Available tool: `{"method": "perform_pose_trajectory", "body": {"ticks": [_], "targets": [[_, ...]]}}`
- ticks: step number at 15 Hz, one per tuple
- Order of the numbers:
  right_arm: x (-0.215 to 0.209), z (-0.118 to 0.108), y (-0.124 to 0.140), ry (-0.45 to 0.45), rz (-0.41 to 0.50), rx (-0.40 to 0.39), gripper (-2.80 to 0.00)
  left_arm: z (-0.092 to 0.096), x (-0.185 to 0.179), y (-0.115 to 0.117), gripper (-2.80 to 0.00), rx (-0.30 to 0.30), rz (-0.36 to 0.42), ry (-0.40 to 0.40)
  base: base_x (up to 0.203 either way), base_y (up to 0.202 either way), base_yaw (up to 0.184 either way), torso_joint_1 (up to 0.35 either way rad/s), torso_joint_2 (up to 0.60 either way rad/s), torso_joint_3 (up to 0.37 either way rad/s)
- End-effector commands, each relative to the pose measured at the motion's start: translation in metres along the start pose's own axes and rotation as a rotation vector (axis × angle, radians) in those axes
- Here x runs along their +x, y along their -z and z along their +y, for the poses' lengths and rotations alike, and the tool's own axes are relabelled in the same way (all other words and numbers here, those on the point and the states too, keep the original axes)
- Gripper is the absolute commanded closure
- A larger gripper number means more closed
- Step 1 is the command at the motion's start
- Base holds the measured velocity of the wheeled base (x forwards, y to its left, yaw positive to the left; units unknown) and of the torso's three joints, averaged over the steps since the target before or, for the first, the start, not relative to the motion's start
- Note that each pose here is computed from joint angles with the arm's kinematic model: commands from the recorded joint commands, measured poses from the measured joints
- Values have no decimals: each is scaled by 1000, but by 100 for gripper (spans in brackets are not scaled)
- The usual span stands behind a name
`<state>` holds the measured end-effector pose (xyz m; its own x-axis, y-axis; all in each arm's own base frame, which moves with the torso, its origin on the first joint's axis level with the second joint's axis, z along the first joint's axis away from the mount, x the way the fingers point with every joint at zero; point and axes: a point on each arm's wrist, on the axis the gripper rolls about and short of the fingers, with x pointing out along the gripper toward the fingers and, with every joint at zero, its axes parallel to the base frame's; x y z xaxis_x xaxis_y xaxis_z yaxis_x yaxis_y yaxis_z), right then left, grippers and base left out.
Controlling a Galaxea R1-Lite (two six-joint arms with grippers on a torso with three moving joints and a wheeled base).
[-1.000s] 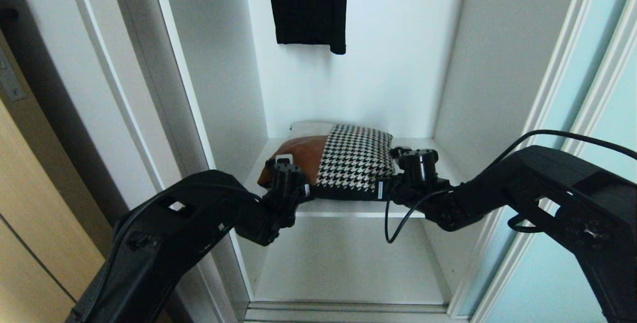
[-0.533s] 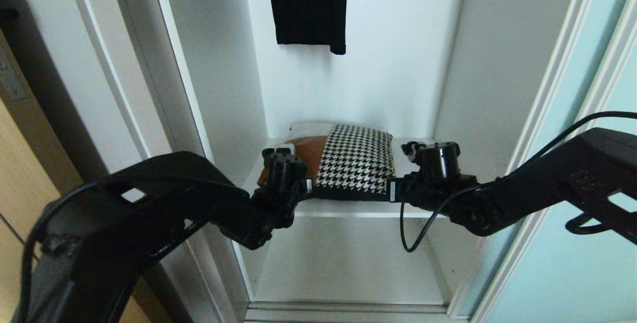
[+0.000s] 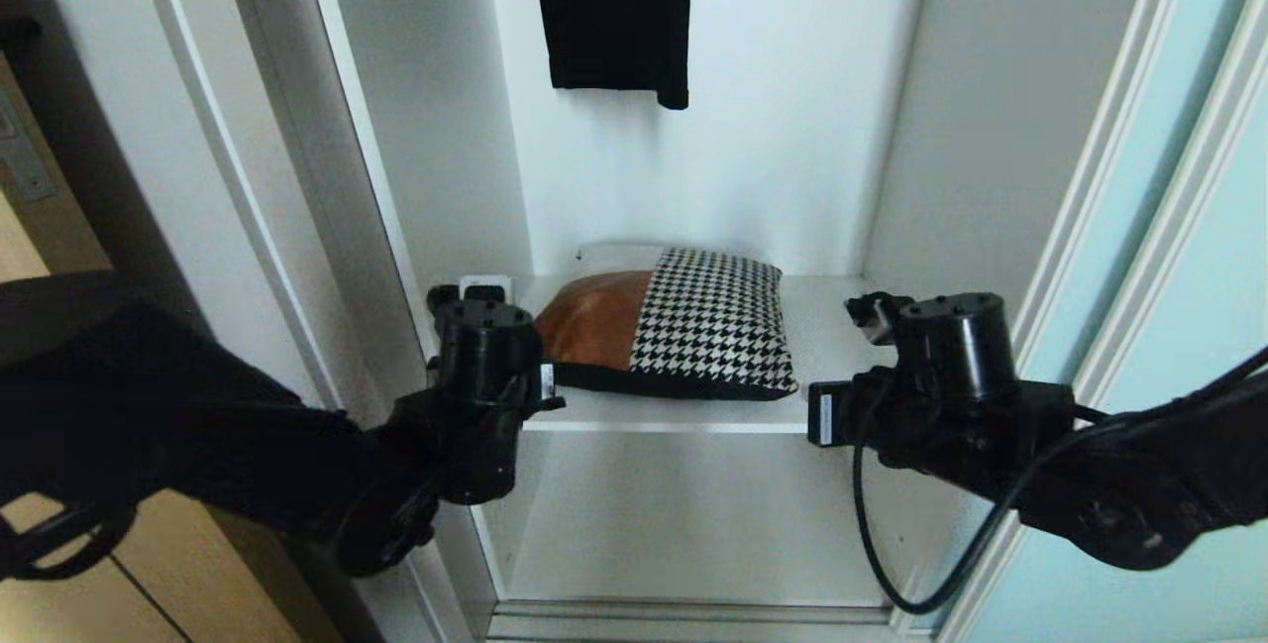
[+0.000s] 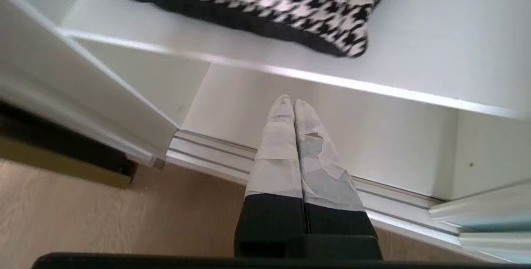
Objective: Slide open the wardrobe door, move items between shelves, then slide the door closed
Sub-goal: Place the pillow on the higher shelf, then close the door
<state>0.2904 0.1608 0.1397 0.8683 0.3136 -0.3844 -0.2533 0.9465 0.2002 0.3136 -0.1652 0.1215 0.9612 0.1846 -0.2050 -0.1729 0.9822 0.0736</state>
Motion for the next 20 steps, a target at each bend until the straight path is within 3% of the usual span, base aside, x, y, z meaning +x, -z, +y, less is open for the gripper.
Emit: {"method": "perform_pose_trajectory", "body": {"ticks": [1, 3, 5, 10, 13, 20], "targets": [[-44, 3, -7, -21, -54, 1, 0, 21, -29, -21, 0, -25, -52, -23, 0, 0, 0, 0, 0, 0], [-73, 0, 4, -4, -55, -6, 0, 37, -48, -24, 0, -20, -67, -93, 0, 0, 0, 0, 0, 0], [-105, -6, 11, 17, -85, -6, 0, 57, -70, -33, 0, -53, -99, -159, 0, 0, 0, 0, 0, 0], [-176, -24, 27, 29, -178, 16, 0, 125, -125, -39, 0, -136, -173, -259, 0, 0, 0, 0, 0, 0], [-215, -37, 38, 21, -200, 35, 0, 159, -150, -27, 0, -147, -190, -341, 0, 0, 0, 0, 0, 0], [-288, -69, 68, 33, -236, 84, 0, 211, -211, 0, 0, -191, -281, -497, 0, 0, 0, 0, 0, 0]]}}
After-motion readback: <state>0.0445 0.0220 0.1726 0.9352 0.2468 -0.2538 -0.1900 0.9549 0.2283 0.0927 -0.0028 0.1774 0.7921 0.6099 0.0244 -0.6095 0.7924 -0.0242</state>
